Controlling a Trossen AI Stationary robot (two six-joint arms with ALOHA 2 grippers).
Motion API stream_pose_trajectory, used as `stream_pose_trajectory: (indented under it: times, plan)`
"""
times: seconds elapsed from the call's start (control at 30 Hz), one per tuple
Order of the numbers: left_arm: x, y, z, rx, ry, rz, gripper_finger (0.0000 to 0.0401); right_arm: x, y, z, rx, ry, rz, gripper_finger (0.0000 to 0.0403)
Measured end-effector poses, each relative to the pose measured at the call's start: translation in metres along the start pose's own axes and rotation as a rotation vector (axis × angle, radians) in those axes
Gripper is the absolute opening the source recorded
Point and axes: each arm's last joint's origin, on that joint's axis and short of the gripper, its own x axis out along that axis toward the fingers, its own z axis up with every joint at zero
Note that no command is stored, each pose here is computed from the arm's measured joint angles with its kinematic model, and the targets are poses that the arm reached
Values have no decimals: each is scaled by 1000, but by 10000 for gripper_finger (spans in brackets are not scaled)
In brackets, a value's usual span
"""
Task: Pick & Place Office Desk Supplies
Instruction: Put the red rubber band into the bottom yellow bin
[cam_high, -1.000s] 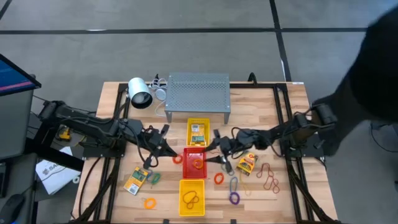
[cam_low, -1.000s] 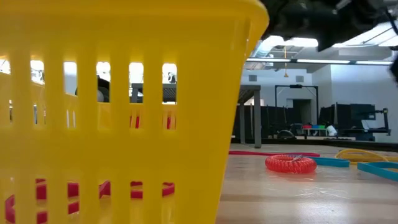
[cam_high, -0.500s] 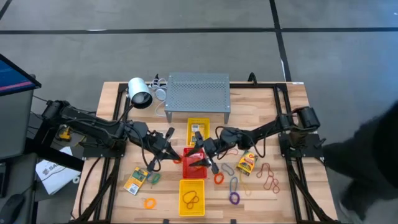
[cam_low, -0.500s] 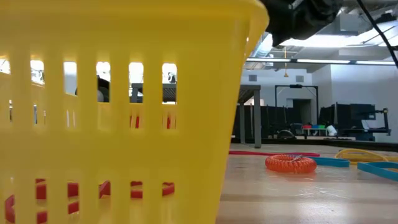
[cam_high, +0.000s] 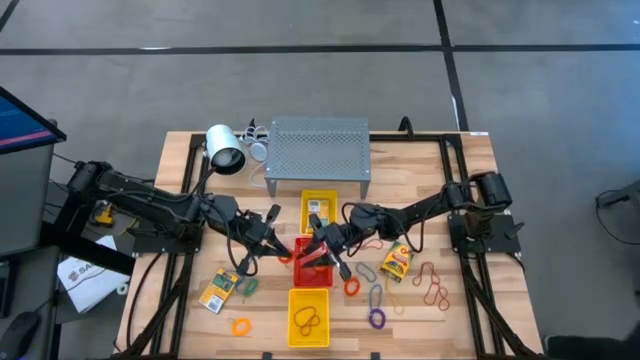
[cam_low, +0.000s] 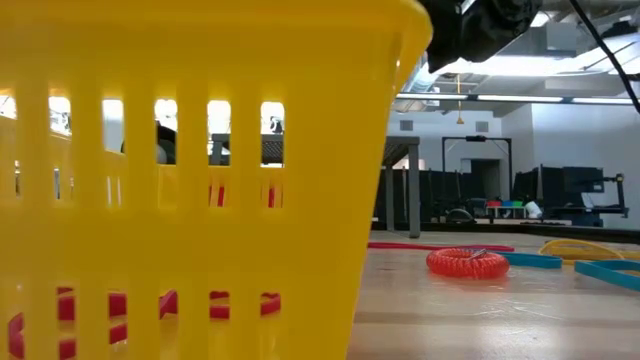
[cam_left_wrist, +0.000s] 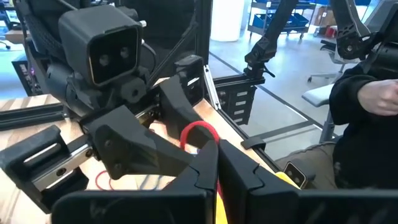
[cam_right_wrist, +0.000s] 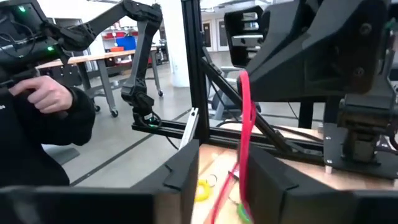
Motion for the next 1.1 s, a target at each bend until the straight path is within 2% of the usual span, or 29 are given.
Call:
stream_pose_trajectory:
  times: [0.2,0.97,1.1]
  plan:
    - [0,0,0,0,0,0,0,0,0,-1,2,6,0,8]
    - [0,2,0,-1,1,40,8,0,0,-3,4,31,2,1]
    - [0,2,0,-1,1,40,23,0,0,-3,4,32,3,0]
